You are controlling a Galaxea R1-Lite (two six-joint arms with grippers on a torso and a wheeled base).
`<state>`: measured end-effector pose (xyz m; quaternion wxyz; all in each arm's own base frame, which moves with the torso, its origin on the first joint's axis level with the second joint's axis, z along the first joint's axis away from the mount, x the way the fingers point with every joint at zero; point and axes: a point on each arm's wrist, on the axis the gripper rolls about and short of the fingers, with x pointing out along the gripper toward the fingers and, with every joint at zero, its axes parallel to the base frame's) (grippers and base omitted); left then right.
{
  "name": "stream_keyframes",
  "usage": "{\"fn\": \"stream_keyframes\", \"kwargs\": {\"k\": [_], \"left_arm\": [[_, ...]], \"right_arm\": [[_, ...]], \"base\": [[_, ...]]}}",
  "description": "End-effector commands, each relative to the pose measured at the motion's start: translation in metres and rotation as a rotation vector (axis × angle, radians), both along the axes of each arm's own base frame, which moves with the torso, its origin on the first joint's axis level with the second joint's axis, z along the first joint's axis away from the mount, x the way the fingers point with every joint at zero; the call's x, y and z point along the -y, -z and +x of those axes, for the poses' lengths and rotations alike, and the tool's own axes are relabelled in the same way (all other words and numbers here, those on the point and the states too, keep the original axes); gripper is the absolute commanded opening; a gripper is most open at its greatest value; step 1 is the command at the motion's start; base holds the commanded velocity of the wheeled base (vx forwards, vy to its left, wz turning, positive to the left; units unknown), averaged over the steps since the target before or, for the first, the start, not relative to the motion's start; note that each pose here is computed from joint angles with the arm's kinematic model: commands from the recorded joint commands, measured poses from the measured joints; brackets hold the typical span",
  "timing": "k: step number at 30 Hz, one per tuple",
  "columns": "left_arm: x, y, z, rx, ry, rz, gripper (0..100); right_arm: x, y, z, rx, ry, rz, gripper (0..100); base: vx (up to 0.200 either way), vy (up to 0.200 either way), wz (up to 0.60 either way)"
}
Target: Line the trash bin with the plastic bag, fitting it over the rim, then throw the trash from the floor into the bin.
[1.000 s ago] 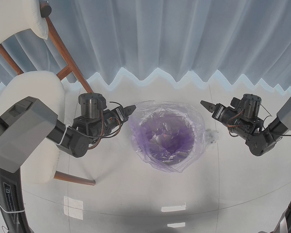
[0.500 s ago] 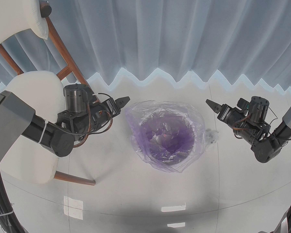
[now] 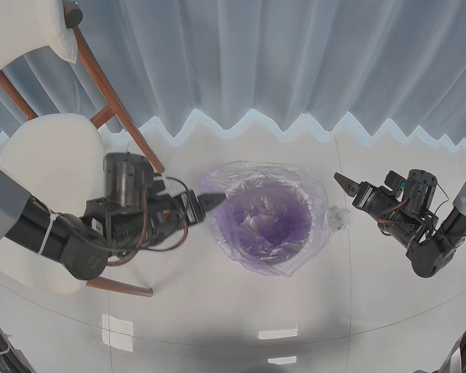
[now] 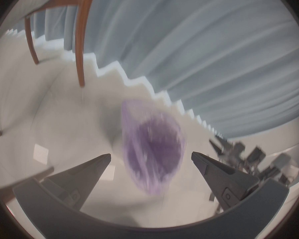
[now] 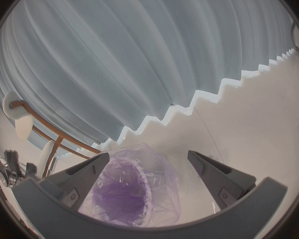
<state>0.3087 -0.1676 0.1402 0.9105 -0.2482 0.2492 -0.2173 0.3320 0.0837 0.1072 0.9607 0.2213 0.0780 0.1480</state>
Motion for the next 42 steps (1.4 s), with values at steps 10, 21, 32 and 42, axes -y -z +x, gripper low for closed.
{"fn": "stream_keyframes", "kwargs": {"k": [10,21,32,42], "left_arm": [[0.047,0.033,-0.02,-0.154,0.144,0.094,100],[0.052,0.045,0.0,-0.16,0.115,0.103,100],[0.063,0.061,0.03,-0.15,0.084,0.102,100],[0.061,0.061,0.03,-0.142,0.053,0.116,0]], "right_arm": [[-0.005,0.008,-0.015,-0.02,-0.012,-0.006,100],[-0.02,0.008,-0.018,-0.021,-0.05,-0.008,100],[-0.019,0.007,-0.019,-0.018,-0.044,-0.007,100],[-0.018,0.008,-0.018,-0.011,-0.03,-0.006,100]], "base": [[0.0,0.0,0.0],[0.0,0.0,0.0],[0.0,0.0,0.0],[0.0,0.0,0.0]]}}
